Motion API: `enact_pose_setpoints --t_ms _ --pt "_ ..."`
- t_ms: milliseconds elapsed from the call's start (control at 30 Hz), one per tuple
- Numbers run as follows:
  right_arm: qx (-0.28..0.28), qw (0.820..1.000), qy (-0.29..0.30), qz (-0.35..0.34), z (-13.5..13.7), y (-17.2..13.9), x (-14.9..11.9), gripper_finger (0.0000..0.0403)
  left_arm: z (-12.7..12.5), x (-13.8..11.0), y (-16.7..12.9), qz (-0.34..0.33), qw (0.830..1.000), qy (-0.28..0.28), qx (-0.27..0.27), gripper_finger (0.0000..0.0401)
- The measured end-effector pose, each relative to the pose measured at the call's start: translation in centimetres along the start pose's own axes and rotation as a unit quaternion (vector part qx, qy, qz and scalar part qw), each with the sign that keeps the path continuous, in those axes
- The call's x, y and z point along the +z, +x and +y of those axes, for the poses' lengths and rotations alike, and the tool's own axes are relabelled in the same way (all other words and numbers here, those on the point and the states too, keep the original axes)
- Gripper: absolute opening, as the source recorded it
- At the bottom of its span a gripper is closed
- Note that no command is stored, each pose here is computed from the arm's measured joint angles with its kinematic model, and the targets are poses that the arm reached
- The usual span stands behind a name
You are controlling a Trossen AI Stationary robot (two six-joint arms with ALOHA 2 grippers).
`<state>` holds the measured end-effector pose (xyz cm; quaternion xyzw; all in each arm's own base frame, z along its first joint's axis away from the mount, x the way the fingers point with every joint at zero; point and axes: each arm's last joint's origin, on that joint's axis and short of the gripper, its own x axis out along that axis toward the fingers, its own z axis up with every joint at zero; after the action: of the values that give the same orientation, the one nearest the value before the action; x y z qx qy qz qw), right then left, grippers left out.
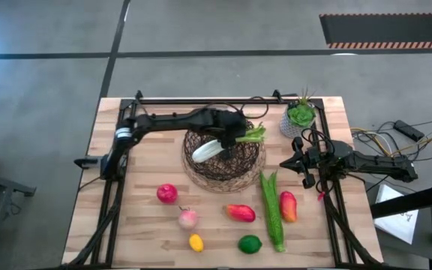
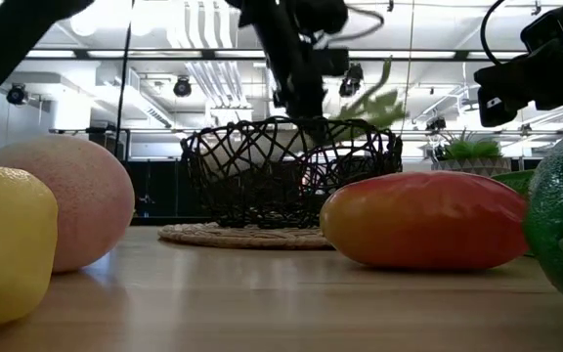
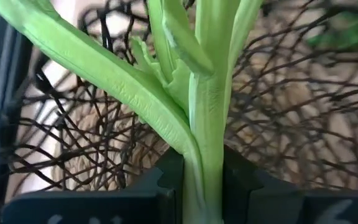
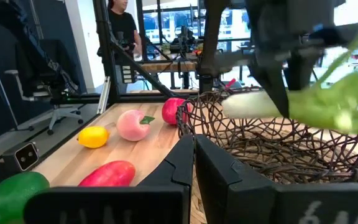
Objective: Build produce basket
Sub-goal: Put the green celery into the black mesh basket, then put the pink peach into the black mesh basket
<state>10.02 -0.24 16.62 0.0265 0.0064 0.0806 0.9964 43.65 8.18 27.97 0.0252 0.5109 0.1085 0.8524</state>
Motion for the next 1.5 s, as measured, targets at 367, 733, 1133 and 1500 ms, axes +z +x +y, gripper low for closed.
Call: enact_pose_setpoints --t_ms 367,733,1133,1500 --pt "0.000 1.000 0.000 0.000 0.0 0.0 0.0 0.0009 -0.2 -0.2 3.2 -0.015 1.000 -0.007 0.022 0.0055" --pt "0.000 1.000 0.001 0.003 0.0 0.1 0.0 0.0009 0.1 -0.9 4.1 -0.010 0.999 -0.041 0.035 0.0218" --pt "0.000 1.000 0.001 0.003 0.0 0.1 0.0 0.0009 -2.2 0.7 -4.9 -0.120 0.990 -0.071 0.027 0.0285" --pt "0.000 1.000 0.000 0.002 0.0 0.1 0.0 0.0009 -14.2 -4.5 -5.9 -0.142 0.989 -0.037 -0.008 0.0286"
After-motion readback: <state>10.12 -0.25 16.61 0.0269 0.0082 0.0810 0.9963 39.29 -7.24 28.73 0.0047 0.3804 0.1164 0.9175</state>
